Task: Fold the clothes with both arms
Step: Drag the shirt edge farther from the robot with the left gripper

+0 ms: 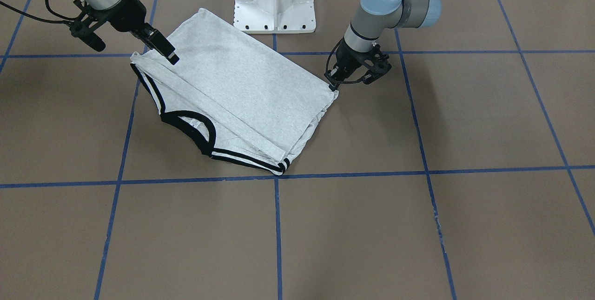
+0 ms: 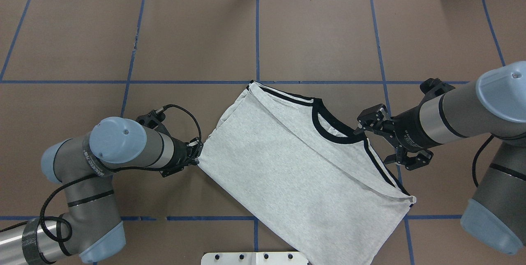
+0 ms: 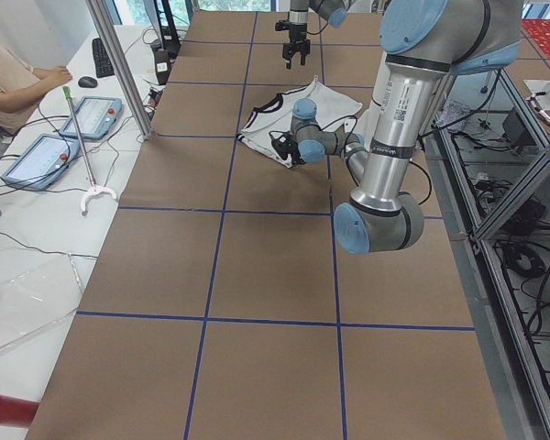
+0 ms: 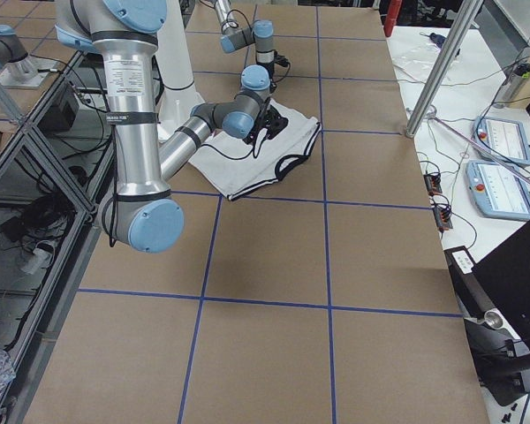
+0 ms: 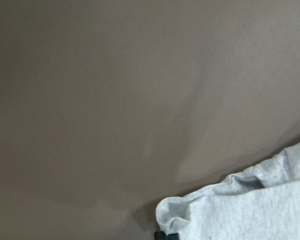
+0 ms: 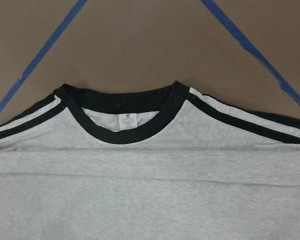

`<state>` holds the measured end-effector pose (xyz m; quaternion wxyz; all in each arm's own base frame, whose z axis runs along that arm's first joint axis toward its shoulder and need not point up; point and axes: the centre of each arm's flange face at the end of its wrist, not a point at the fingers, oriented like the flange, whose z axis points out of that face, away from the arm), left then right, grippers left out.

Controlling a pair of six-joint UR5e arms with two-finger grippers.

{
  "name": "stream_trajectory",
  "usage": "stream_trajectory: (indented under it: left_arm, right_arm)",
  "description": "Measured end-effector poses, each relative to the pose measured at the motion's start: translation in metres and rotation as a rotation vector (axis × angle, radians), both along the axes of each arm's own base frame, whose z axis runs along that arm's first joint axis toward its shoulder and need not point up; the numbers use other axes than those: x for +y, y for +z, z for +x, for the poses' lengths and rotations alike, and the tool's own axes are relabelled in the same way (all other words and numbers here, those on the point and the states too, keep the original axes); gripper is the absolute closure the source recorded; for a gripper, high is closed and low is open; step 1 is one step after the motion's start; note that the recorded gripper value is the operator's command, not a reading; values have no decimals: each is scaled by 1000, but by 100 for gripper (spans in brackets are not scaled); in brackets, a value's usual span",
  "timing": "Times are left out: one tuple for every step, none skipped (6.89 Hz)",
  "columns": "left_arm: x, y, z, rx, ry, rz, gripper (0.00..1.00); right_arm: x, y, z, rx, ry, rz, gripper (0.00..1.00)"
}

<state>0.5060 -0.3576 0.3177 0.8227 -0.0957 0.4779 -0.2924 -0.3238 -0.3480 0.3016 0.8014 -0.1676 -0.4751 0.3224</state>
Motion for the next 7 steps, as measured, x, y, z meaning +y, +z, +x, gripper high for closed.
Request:
stream_trajectory:
  left_arm:
    - [-24,3,-14,-16,-14,54,100]
    - [-59,4,-33,-36,-37,115,100]
    - [-103,3,-49,-60,-75,160,100]
    - [-152,0,-56,-87,-114,183,100]
    - [-202,-5,-52,-111,-145,196,100]
    - [-245,-11,-43,-113,-172,210,100]
    - [-282,-16,-31,-103,-195,224,100]
  right_arm:
    - [0,0,0,0,-1,1,0]
    - [0,1,-1,1,-3,2,0]
    - [0,2,-2,5,-5,1,0]
    - [-2,3,-6,8,-7,-1,0]
    - [-5,1,-12,8,-7,0,0]
    - [-10,-2,-18,7,-5,2,0]
    - [-13,-4,-22,6,-4,3,0]
